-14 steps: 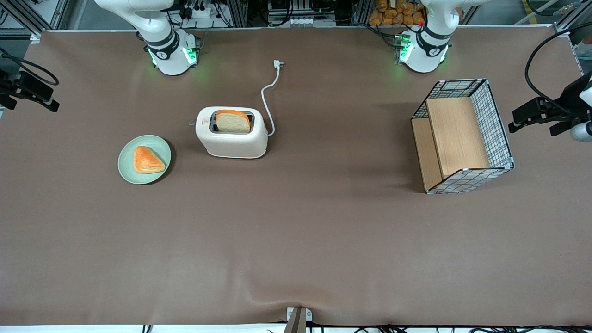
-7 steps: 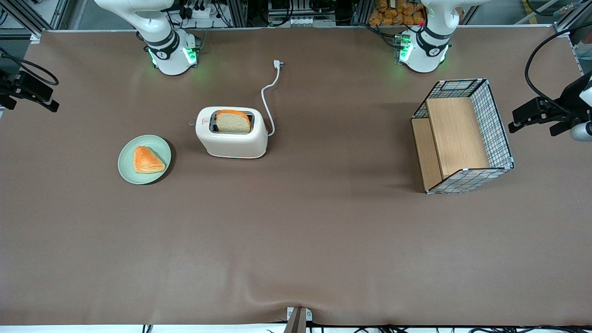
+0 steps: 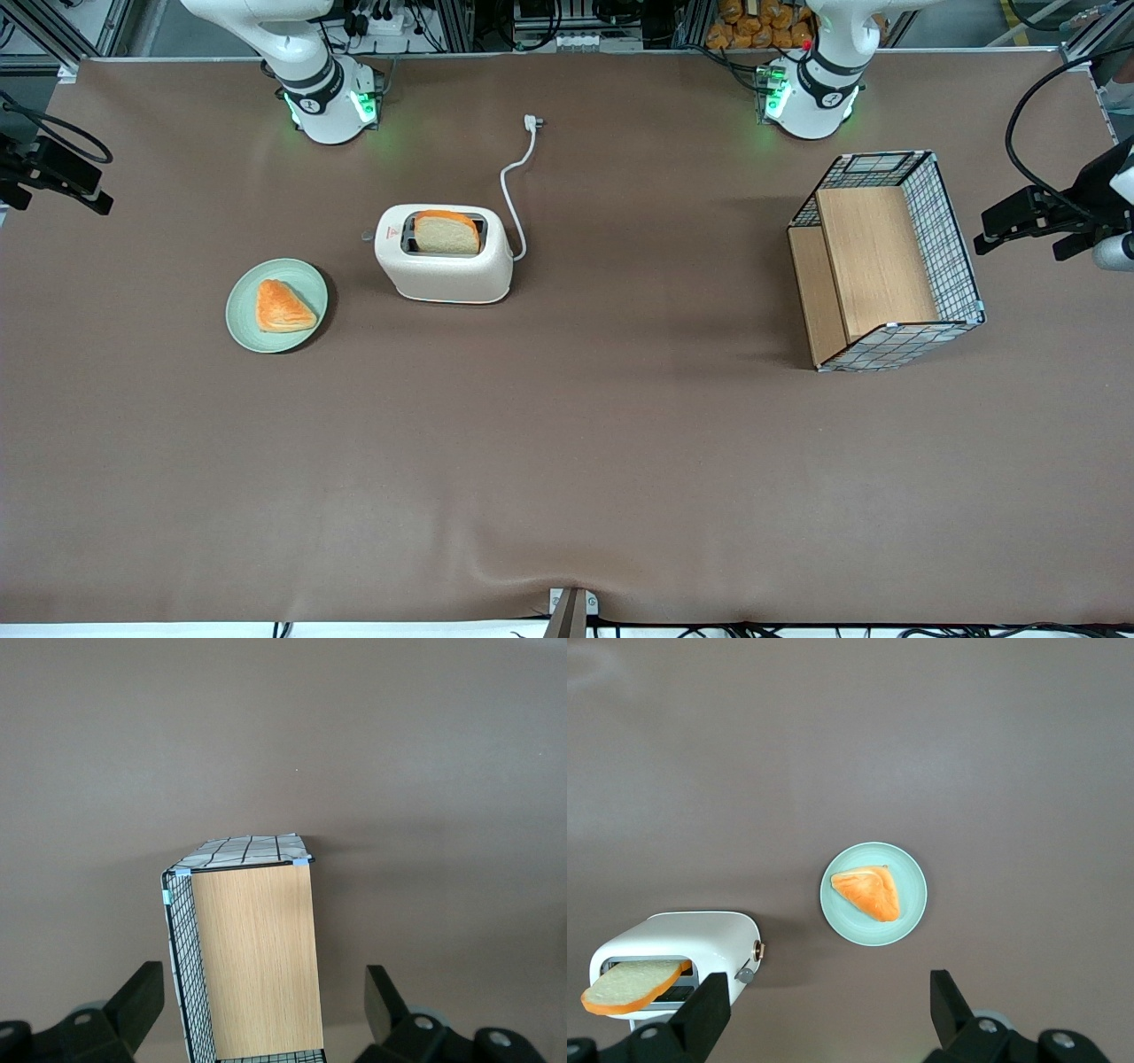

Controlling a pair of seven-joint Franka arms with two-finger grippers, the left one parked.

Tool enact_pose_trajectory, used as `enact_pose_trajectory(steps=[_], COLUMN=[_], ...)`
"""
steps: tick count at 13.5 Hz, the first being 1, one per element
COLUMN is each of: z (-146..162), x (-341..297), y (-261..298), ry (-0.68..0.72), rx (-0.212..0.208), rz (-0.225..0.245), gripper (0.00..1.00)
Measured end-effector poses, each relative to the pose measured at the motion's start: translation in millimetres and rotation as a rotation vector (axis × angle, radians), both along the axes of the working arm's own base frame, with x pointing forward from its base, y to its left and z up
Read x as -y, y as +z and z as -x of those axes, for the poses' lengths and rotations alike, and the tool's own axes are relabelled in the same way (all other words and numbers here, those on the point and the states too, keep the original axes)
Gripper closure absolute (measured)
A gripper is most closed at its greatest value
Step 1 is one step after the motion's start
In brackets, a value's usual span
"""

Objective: Press toaster button with right arm

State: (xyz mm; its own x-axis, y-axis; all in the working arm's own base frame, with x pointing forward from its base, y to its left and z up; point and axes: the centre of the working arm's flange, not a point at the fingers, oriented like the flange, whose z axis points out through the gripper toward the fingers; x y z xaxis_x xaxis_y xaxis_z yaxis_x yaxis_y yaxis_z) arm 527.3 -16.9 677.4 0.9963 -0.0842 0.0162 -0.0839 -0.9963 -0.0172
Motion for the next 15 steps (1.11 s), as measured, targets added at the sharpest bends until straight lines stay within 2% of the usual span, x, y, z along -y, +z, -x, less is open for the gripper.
enact_pose_trajectory(steps=[15], z=[-0.2], x=[0.4], y=[-0.4], ry=[0.017], rx=[-0.001], rz=[0.001], gripper=[0.0])
